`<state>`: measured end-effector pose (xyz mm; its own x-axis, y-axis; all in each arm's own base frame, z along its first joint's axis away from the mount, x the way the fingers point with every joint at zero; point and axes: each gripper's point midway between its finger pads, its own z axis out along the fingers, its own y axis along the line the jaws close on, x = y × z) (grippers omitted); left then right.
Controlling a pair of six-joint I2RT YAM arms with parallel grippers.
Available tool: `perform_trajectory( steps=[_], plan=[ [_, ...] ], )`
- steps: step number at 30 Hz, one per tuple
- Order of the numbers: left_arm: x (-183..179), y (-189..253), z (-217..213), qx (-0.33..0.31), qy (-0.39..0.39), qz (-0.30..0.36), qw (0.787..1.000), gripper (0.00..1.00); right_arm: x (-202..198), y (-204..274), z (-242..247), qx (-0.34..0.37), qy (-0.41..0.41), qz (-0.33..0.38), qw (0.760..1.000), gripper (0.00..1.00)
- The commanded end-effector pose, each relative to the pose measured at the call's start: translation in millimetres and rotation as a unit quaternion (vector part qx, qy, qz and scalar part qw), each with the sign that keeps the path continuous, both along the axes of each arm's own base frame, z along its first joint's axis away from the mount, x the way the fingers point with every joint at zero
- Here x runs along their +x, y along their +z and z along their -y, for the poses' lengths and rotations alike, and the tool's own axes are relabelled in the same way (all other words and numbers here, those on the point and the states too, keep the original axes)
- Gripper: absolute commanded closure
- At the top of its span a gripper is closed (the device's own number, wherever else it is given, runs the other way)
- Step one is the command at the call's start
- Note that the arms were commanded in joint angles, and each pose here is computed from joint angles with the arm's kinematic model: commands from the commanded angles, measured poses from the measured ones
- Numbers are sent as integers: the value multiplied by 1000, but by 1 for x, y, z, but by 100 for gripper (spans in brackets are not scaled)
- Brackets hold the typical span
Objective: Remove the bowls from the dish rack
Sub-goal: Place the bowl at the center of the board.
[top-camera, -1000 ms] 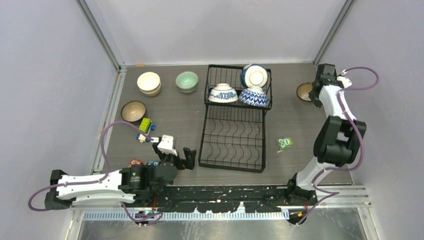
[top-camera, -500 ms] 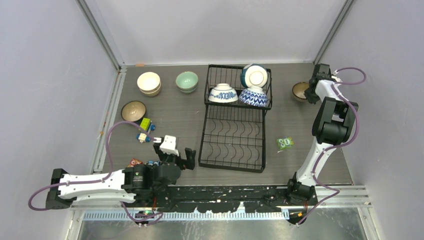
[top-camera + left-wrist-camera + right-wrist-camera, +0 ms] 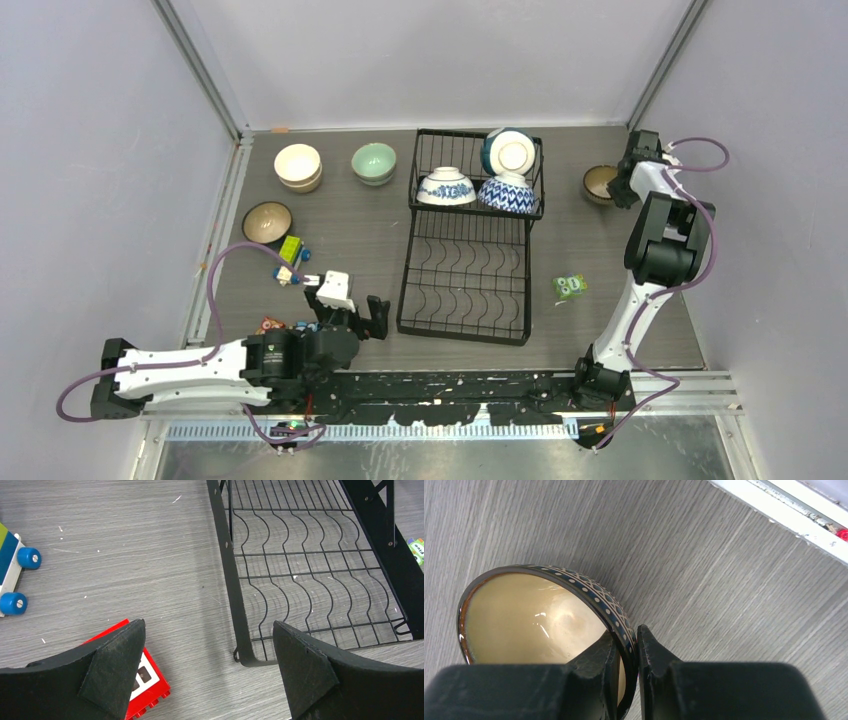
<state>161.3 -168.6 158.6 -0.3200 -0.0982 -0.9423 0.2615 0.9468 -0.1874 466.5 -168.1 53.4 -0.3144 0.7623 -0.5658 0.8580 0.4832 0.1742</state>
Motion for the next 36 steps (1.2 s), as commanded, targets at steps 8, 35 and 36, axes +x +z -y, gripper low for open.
perform_trajectory(
  steps=[8, 35, 36],
  plan=[
    [3, 5, 2, -17, 17, 0, 1000, 0, 9, -3, -1, 1, 10, 19, 1000, 94],
    [9, 27, 17, -16, 3, 35, 999, 0, -37, 110, 10, -69, -16, 30, 997, 10],
    [10, 32, 20, -15, 3, 41, 999, 0, -42, 124, 8, -71, -20, 44, 996, 9]
  ],
)
